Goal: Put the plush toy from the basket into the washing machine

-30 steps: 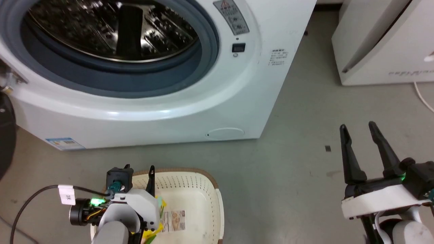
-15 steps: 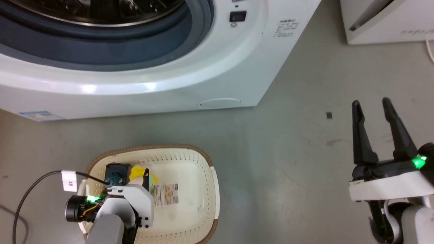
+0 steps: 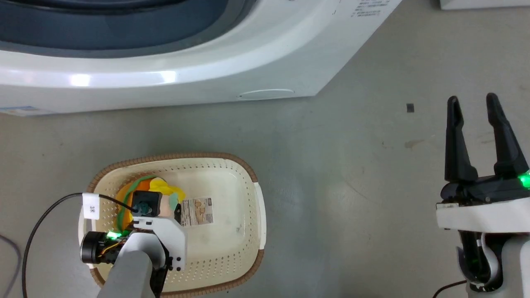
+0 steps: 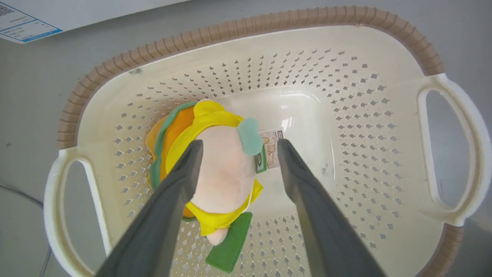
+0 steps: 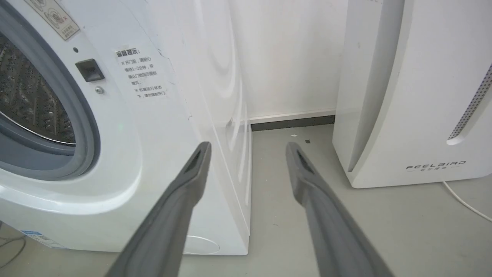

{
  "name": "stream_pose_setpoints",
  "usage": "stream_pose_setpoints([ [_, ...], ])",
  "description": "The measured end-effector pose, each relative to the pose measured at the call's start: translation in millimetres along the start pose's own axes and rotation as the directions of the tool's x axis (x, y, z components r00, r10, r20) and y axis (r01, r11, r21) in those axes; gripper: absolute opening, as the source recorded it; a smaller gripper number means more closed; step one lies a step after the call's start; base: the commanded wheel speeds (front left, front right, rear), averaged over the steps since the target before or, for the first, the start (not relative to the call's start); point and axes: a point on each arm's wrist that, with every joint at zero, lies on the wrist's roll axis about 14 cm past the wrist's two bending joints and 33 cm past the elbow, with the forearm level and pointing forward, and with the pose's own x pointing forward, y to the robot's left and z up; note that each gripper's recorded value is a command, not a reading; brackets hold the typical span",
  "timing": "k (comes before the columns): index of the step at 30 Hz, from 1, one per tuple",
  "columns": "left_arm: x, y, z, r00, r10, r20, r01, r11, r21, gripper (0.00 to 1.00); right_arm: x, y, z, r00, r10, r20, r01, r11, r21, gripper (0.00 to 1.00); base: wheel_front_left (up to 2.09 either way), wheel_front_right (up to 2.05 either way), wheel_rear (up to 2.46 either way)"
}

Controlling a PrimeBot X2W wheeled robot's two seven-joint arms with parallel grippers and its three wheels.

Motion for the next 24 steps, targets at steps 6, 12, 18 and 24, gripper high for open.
stream_pose_setpoints([
  [6, 14.0, 4.1, -18.0, 0.998, 0.004, -0.070, -0.003, 1.000, 0.014, 1.00, 7.0, -5.8, -9.6, 1.000, -0.013, -0.004, 0.013, 1.000, 0.010, 1.00, 0.00, 0.00, 0.00],
  [12, 28.0, 7.2, -36.0, 0.991, 0.010, -0.136, -0.007, 1.000, 0.022, 1.00, 15.7, -10.6, -18.5, 1.000, -0.023, -0.001, 0.023, 1.000, 0.017, 1.00, 0.00, 0.00, 0.00],
  [18, 41.0, 8.1, -52.4, 0.981, 0.007, -0.195, -0.001, 1.000, 0.028, 1.00, 22.5, -15.3, -28.4, 0.999, -0.032, -0.002, 0.032, 0.999, 0.020, 1.00, 0.00, 0.00, 0.00],
  [24, 49.5, 7.8, -70.9, 0.966, 0.008, -0.258, -0.001, 1.000, 0.027, 1.00, 27.0, -21.5, -37.1, 0.999, -0.047, -0.004, 0.047, 0.998, 0.032, 1.00, 0.00, 0.00, 0.00],
])
